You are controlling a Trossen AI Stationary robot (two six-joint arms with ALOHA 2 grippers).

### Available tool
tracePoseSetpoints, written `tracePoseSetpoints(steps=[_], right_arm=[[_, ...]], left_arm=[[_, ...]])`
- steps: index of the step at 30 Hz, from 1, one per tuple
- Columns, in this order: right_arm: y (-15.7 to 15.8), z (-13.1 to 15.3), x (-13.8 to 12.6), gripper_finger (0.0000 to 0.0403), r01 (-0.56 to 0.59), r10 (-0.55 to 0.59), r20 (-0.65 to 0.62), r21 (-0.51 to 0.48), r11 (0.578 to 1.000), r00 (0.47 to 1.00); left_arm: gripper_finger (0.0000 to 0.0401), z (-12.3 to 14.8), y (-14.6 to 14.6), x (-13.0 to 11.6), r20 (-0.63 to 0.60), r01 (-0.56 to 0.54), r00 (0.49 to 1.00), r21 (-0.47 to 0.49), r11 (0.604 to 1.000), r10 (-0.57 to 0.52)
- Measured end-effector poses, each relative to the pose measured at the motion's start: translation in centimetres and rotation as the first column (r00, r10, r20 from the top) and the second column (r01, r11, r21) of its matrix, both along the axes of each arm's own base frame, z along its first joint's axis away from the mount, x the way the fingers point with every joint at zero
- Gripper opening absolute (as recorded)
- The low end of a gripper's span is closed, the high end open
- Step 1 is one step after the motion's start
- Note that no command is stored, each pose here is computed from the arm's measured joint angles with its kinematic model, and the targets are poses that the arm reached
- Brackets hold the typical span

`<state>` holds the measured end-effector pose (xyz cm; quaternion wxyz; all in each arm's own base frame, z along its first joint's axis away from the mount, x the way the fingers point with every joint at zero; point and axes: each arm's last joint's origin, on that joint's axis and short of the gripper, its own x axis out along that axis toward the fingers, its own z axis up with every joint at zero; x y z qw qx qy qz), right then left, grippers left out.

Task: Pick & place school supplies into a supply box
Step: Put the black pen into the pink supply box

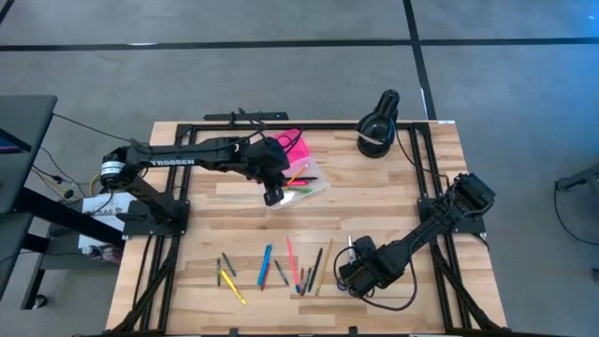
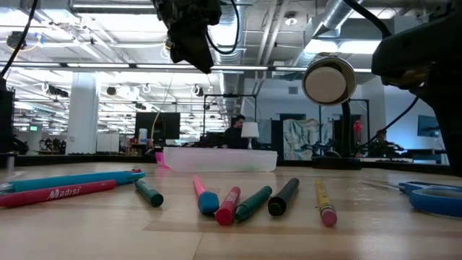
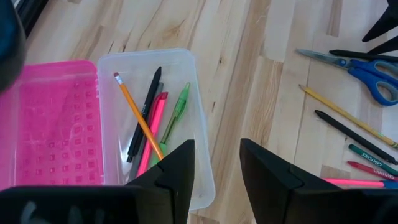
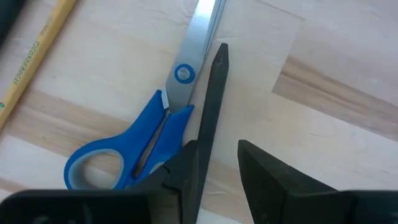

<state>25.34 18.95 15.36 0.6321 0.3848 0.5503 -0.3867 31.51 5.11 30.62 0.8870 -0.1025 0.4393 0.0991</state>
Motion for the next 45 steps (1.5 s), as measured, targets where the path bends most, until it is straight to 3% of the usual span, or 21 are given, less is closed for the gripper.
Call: tracePoseSetpoints(steps=[16,24,45], right_arm=[[0.3,-0.8,0.2,0.0107,-0.028,0.028,-0.014,0.003,1.0,0.999],[1.1,-2.5,0.4,0.0107,-0.031,0.033,-0.054,0.033,0.999,0.998],[1.3,-2.6,0.3,0.0094,-0.004,0.02,-0.131,0.12,0.993,0.991]], left_arm=[[0.0121,0.0,-0.3,0.0,-0.001,0.009,1.0,-0.002,1.0,-0.009],[0.0121,-0.1,-0.6,0.0,-0.012,0.016,1.0,-0.003,1.0,-0.016],[0.0121,-0.1,-0.7,0.0,-0.017,0.0,1.0,-0.017,1.0,-0.001]])
